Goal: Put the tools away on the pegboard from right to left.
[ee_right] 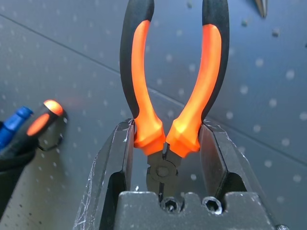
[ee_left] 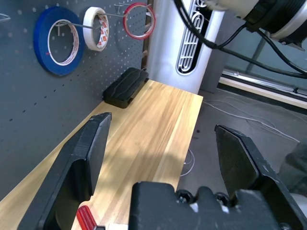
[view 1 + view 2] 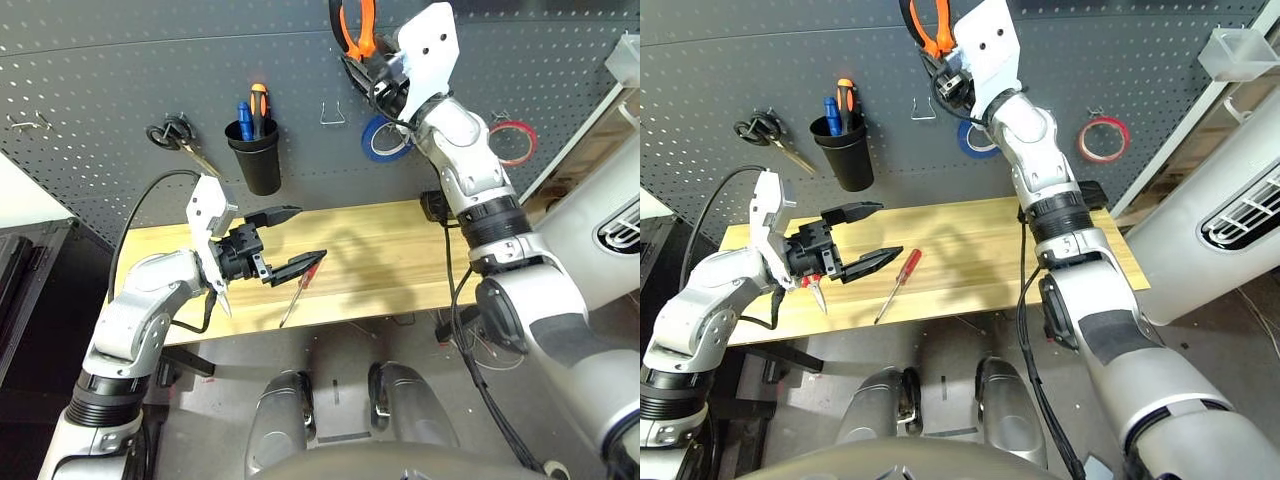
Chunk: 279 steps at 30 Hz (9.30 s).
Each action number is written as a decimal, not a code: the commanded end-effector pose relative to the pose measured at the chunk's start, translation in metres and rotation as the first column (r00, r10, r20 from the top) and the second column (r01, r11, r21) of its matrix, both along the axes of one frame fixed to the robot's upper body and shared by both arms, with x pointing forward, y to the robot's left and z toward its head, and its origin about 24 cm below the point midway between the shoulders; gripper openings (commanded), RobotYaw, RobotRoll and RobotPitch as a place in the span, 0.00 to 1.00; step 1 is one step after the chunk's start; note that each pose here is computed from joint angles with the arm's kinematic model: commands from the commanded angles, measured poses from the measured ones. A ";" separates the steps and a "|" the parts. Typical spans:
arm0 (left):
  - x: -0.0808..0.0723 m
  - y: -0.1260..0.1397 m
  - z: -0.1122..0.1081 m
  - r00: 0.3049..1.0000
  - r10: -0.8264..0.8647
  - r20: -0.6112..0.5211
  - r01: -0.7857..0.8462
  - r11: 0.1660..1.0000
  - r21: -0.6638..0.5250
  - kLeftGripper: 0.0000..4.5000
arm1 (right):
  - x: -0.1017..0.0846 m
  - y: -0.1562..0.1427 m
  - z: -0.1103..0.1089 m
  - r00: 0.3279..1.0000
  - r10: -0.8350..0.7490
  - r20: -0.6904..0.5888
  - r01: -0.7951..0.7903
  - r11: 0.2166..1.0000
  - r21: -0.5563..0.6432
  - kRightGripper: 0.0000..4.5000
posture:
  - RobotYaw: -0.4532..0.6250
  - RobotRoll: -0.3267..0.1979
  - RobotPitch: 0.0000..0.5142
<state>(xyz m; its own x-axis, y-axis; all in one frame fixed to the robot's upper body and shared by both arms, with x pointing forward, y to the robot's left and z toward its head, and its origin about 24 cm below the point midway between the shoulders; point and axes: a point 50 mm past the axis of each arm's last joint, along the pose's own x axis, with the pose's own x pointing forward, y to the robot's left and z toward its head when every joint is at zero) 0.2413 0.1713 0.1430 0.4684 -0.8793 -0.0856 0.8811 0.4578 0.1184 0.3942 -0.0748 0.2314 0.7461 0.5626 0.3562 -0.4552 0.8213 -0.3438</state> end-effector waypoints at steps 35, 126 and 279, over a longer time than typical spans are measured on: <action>-0.014 -0.011 0.004 1.000 0.005 -0.017 -0.005 1.000 -0.016 1.00 | 0.012 0.031 0.000 0.999 0.022 -0.033 -0.021 0.999 0.030 0.46 | 0.45 0.62 0.18; -0.025 -0.015 0.006 0.999 -0.004 -0.044 0.003 1.000 -0.026 1.00 | 0.002 0.044 0.052 0.980 0.163 0.113 -0.173 0.980 0.093 0.46 | 0.48 0.62 0.35; 0.072 -0.046 -0.167 0.631 0.693 -0.349 -0.437 0.689 0.578 0.26 | -0.136 -0.136 -0.119 0.628 0.519 -0.580 -0.686 0.721 -0.098 1.00 | 0.25 0.62 0.46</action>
